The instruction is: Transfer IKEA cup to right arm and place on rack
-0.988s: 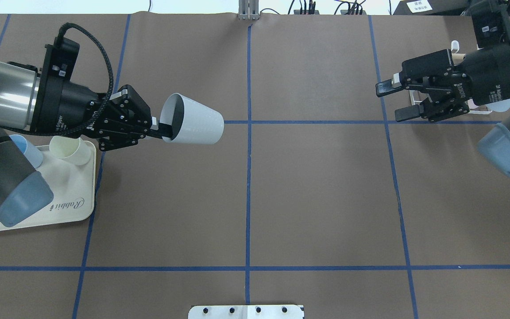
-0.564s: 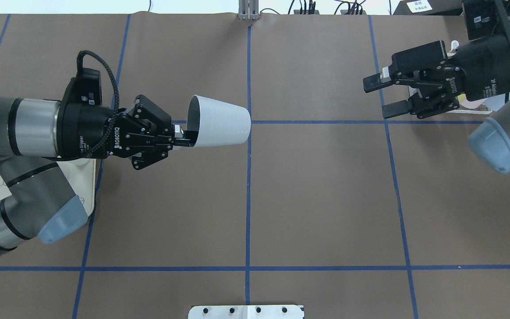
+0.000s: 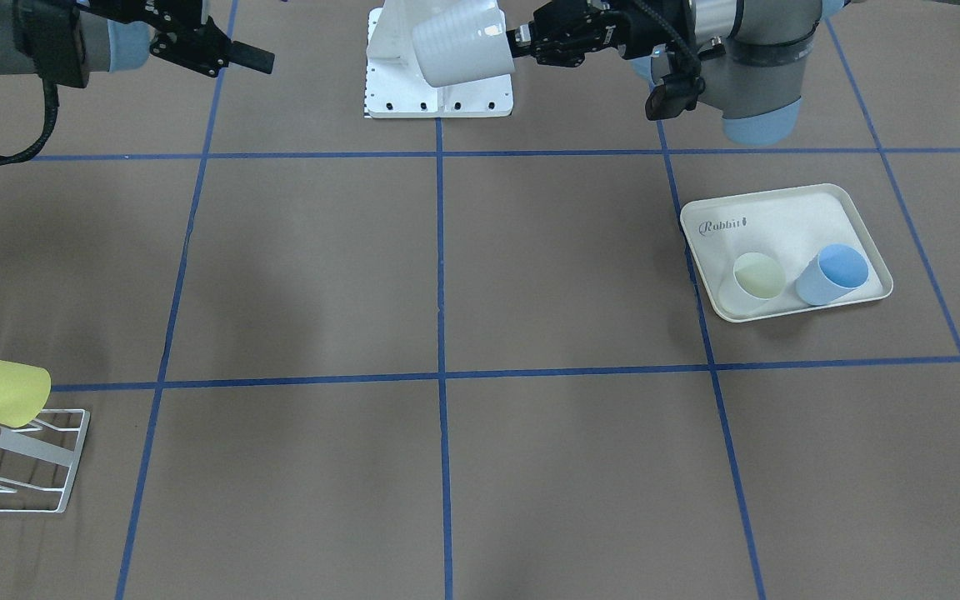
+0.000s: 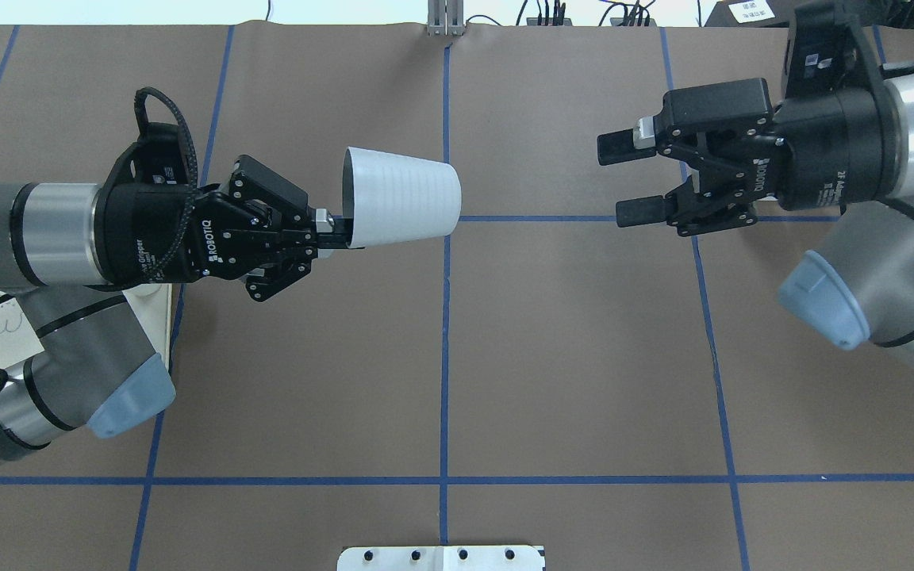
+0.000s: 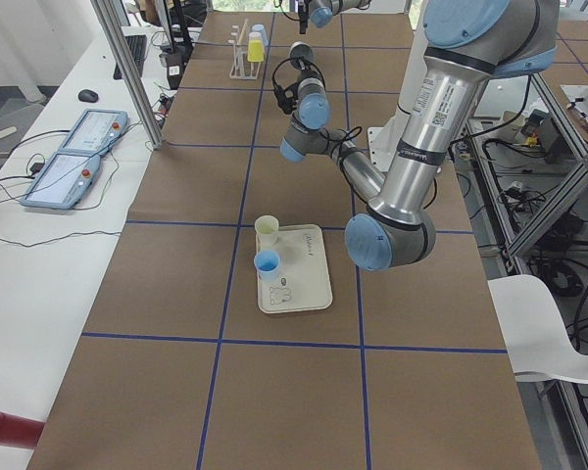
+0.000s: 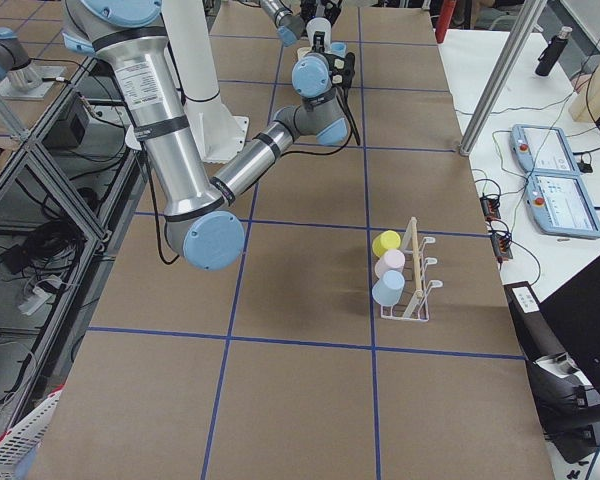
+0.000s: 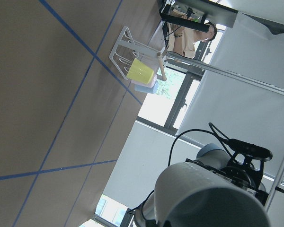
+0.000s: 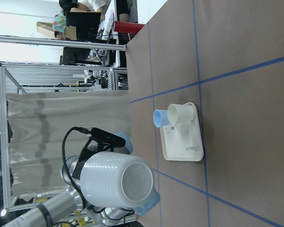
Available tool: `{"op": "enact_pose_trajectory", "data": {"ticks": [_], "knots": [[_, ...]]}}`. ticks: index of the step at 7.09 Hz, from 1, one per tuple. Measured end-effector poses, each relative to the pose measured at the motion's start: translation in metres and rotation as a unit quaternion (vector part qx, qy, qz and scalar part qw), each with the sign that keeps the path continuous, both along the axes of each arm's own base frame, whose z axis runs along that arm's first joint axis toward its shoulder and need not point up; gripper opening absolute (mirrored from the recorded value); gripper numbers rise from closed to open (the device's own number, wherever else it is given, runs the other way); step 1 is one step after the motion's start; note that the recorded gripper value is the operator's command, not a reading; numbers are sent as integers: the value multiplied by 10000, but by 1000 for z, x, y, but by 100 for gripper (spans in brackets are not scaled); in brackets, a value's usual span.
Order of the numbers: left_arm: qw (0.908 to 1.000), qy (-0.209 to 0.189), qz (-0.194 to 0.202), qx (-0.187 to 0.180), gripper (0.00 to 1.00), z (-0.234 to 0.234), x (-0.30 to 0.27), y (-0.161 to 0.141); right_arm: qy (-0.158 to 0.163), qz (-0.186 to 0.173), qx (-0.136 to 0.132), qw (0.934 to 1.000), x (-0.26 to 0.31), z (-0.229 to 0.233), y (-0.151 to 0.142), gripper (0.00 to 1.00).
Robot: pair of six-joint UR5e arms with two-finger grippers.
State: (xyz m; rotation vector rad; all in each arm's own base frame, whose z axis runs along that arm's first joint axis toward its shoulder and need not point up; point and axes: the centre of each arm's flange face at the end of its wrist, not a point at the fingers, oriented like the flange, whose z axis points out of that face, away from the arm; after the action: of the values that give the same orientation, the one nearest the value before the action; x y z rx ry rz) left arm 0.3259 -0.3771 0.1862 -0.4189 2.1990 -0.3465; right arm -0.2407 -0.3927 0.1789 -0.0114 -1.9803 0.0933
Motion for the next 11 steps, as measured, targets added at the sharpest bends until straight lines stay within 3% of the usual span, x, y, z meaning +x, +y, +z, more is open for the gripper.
{"op": "enact_pose_trajectory", "data": {"ticks": [2,4,11], "knots": [[9982,553,82,-199,0,10,5,3,-609,-14,13,9981,-28,-2,21,100],[9947,982,120,-299,0,20,17,13,-1162,46,-138,9931,-52,-4,41,100],[9914,1228,369,-271,0,18,32,34,-1604,190,-463,9858,-92,-19,48,100]]}}
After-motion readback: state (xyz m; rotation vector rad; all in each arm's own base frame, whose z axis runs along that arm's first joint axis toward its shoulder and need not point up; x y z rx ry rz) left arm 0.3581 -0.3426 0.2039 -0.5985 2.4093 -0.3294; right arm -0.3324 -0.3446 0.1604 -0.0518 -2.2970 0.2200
